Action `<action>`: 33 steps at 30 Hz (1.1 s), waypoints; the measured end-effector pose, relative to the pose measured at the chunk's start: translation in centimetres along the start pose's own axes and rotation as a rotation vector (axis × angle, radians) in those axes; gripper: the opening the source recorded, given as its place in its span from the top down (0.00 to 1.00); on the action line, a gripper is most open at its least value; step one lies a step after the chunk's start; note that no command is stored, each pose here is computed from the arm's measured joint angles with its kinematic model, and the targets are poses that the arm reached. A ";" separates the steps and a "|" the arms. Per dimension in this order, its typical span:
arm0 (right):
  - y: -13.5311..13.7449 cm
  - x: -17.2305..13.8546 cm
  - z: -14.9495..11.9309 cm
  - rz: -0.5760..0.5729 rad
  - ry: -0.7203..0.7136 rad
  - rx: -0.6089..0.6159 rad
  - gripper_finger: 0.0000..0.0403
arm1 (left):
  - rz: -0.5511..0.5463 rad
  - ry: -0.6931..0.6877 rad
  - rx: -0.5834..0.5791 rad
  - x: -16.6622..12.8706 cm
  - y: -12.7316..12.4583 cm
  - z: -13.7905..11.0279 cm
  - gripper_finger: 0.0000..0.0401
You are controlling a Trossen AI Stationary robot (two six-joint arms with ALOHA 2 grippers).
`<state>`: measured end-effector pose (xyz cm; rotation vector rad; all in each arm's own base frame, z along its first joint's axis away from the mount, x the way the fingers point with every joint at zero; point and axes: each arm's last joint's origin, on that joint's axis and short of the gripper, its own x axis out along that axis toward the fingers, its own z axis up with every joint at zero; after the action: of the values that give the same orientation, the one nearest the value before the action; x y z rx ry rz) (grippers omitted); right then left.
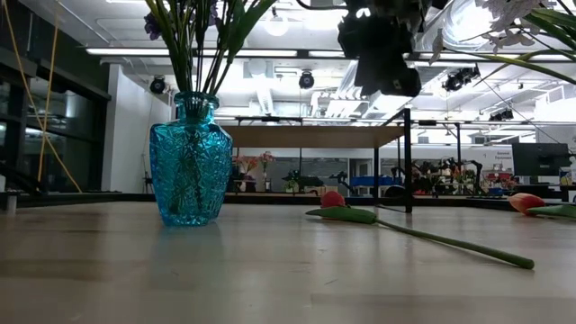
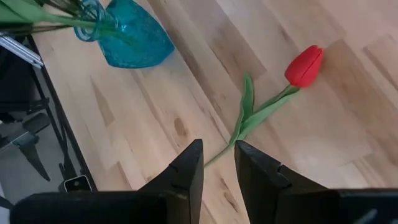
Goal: Pick and place flowers into a vace then onto a shelf
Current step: Put the red flower into the yellow vase
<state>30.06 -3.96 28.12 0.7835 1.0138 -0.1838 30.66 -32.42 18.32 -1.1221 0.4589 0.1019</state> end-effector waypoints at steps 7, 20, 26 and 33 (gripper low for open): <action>1.2 0.5 -0.9 -0.038 -0.020 0.012 0.79 | 0.000 0.000 0.000 0.0 0.0 0.0 0.28; 1.0 4.8 -1.8 -0.111 0.015 0.056 0.79 | 0.004 0.000 0.003 0.0 0.0 0.0 0.28; -0.4 7.4 -2.4 -0.153 0.052 0.143 0.79 | 0.008 0.000 0.006 0.0 0.1 0.0 0.28; -2.0 9.4 -3.5 -0.139 0.034 0.239 0.79 | 0.018 0.001 0.024 0.0 0.2 0.0 0.28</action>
<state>31.79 -1.11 18.46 0.9360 1.0913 -0.4182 30.59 -32.34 18.15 -1.0946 0.4705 0.1110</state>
